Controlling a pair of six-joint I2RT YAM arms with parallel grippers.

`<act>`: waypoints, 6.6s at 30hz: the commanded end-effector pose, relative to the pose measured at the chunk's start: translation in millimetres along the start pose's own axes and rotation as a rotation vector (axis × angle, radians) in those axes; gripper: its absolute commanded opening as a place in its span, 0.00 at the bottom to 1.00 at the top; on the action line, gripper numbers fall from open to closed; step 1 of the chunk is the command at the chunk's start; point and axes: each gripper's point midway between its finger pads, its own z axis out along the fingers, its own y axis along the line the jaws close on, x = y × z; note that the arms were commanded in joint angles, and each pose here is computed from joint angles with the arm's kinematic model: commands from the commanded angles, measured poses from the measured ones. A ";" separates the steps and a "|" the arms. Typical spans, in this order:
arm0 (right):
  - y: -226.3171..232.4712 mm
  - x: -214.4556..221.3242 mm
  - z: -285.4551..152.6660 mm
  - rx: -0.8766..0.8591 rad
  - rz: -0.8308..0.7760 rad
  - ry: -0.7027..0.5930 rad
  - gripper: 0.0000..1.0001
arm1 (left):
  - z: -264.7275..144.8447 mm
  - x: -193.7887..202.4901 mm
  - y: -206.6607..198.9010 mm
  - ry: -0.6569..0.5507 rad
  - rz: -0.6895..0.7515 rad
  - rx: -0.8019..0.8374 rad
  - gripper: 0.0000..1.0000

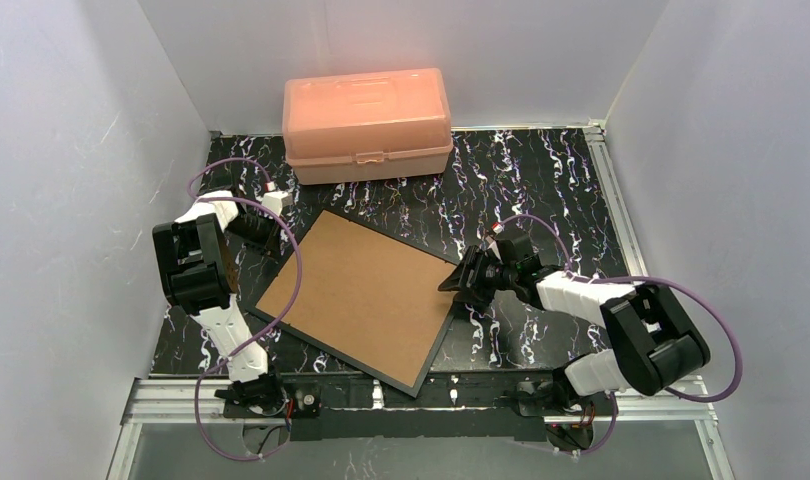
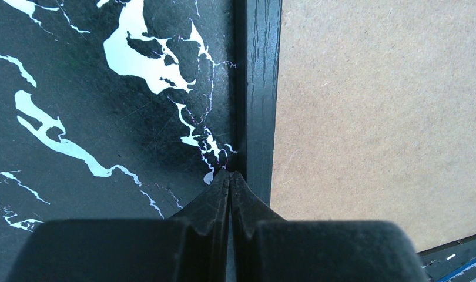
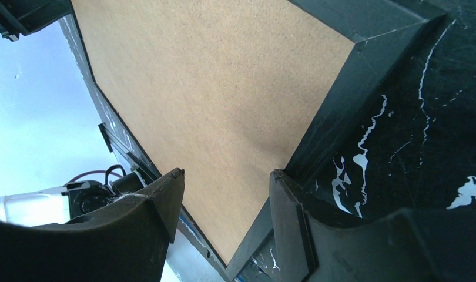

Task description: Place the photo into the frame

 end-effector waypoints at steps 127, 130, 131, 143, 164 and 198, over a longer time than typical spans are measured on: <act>19.8 140.4 -5.7 -0.018 -0.098 0.391 0.62 | 11.4 21.9 -24.7 0.049 -0.027 0.088 0.00; 16.2 140.8 -4.9 -0.004 -0.093 0.392 0.62 | 11.3 21.4 -24.9 0.048 -0.028 0.090 0.00; 15.8 140.9 -5.0 0.000 -0.093 0.393 0.62 | 11.2 21.5 -25.1 0.048 -0.027 0.091 0.00; 3.3 143.7 -2.1 0.055 -0.103 0.403 0.61 | 11.8 22.5 -25.4 0.051 -0.029 0.092 0.00; -26.1 140.6 19.5 0.129 -0.103 0.350 0.57 | 12.3 25.2 -25.6 0.063 -0.027 0.095 0.00; -28.0 104.0 -19.2 0.145 -0.113 0.211 0.71 | 0.1 37.1 -30.8 0.090 -0.031 0.140 0.00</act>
